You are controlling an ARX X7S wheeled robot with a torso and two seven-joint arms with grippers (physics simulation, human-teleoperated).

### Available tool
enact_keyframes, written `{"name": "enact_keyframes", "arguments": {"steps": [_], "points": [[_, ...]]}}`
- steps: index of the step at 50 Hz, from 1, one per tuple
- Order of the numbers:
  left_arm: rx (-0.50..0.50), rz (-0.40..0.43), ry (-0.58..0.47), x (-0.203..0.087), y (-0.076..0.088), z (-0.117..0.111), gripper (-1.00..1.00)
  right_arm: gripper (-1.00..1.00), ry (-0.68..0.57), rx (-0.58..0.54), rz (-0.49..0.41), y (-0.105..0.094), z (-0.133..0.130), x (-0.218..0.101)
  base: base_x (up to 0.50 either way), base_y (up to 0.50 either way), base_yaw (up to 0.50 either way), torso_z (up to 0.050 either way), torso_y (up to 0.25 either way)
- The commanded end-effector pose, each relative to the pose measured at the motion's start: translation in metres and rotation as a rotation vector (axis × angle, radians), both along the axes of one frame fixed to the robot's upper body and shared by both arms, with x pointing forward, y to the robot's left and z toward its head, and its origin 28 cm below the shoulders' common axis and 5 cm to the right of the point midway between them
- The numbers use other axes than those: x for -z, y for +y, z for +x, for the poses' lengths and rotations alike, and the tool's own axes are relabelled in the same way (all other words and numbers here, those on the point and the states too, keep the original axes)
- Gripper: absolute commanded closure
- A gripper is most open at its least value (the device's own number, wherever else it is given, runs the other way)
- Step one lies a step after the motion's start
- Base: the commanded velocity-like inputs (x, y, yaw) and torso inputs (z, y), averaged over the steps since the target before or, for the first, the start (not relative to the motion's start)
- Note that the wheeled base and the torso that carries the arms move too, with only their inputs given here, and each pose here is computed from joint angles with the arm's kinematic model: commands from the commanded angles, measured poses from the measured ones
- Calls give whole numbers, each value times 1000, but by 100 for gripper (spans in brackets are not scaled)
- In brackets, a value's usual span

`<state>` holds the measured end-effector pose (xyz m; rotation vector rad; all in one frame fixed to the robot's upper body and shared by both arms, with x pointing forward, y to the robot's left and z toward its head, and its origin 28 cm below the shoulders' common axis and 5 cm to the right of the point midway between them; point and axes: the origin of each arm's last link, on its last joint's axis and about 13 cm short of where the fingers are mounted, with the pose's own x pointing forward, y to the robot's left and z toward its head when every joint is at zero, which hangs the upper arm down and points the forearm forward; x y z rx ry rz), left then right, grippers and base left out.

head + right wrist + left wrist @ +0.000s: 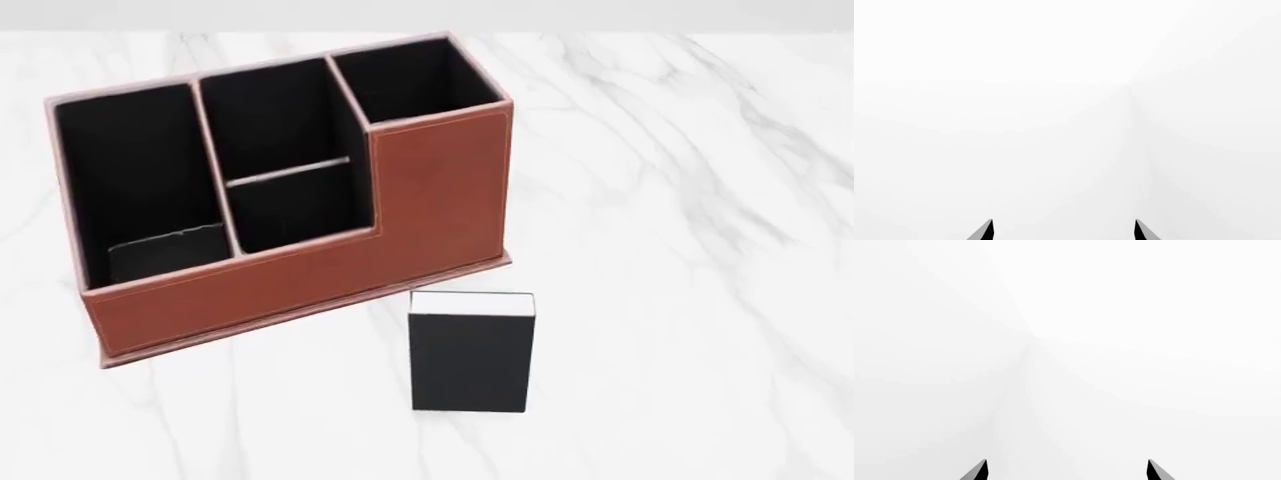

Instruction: Pick up the book and place it in the back compartment of the caddy.

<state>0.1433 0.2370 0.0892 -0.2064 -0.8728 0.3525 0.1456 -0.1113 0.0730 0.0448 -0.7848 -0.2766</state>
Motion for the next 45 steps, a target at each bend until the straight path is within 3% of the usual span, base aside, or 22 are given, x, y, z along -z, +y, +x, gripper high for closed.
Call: {"name": "enact_keyframes", "arguments": {"steps": [1, 45], "points": [[0, 0, 0, 0, 0, 0, -100, -100, -9, -4, 7, 0, -1, 0, 129, 0, 0, 0, 0], [1, 0, 1, 0, 0, 0, -100, -100, -7, -8, 3, 0, -1, 0, 137, 0, 0, 0, 0]]}}
